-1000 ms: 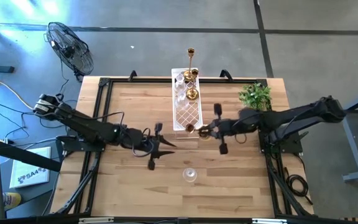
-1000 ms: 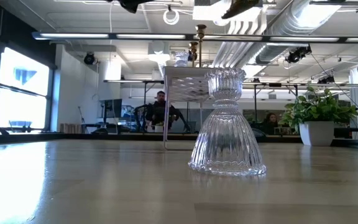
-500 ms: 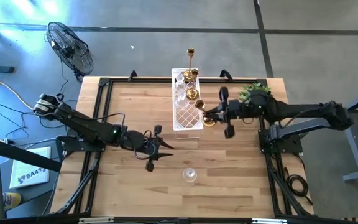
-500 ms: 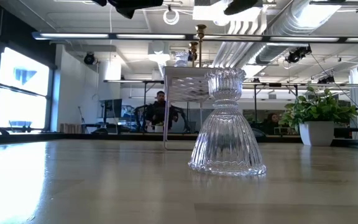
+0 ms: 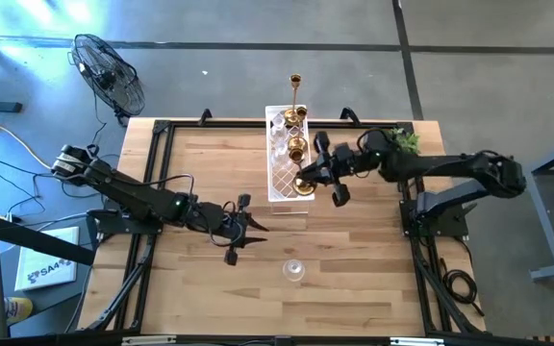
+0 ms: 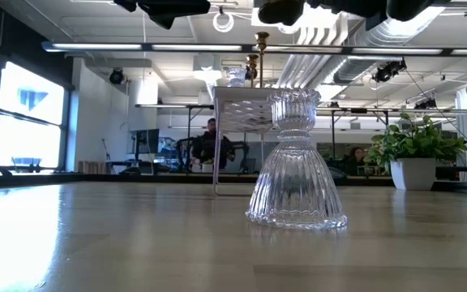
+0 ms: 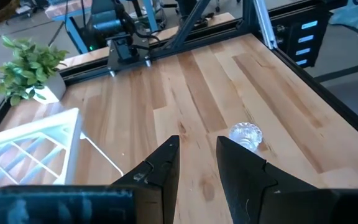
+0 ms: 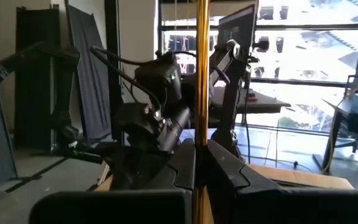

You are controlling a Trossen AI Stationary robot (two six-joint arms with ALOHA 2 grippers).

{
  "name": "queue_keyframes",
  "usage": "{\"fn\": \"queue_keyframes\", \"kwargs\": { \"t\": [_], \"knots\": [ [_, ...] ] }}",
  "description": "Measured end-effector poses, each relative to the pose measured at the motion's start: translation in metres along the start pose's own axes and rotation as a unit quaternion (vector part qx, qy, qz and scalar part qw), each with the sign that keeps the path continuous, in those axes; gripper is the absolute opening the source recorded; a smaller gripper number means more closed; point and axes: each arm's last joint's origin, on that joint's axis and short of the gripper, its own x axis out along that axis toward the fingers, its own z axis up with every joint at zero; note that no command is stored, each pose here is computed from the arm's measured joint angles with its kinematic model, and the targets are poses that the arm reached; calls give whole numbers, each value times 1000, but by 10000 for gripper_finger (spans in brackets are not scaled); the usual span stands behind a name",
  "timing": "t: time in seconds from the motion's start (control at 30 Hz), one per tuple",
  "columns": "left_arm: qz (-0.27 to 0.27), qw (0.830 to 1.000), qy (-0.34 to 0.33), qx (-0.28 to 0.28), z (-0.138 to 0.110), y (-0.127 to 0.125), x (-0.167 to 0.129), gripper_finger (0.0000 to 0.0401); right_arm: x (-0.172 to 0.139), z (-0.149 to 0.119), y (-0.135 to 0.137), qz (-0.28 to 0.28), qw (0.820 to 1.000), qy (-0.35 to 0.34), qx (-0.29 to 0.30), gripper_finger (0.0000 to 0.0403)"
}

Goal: Pick & Place candle stick holders
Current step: Put the gold candle holder on the shelf aligned with the other gold candle holders

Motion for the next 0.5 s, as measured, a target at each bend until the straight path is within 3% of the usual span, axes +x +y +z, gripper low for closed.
{"fn": "queue_keyframes", "kwargs": {
  "t": [0.17, 0.33, 0.5],
  "knots": [
    [-3, 1000, -1, 0, 0, 0, 0, 102, 6, -10, -8, -1, 1000, -4, -4, 8],
    [-4, 1000, 5, 1, -1, 0, 0, 102, 5, -18, -18, -74, 997, 1, 3, 8],
    [-12, 1000, 8, 2, -2, -1, 0, 102, -12, -35, -22, -95, 995, -22, 4, 8]
  ]
}}
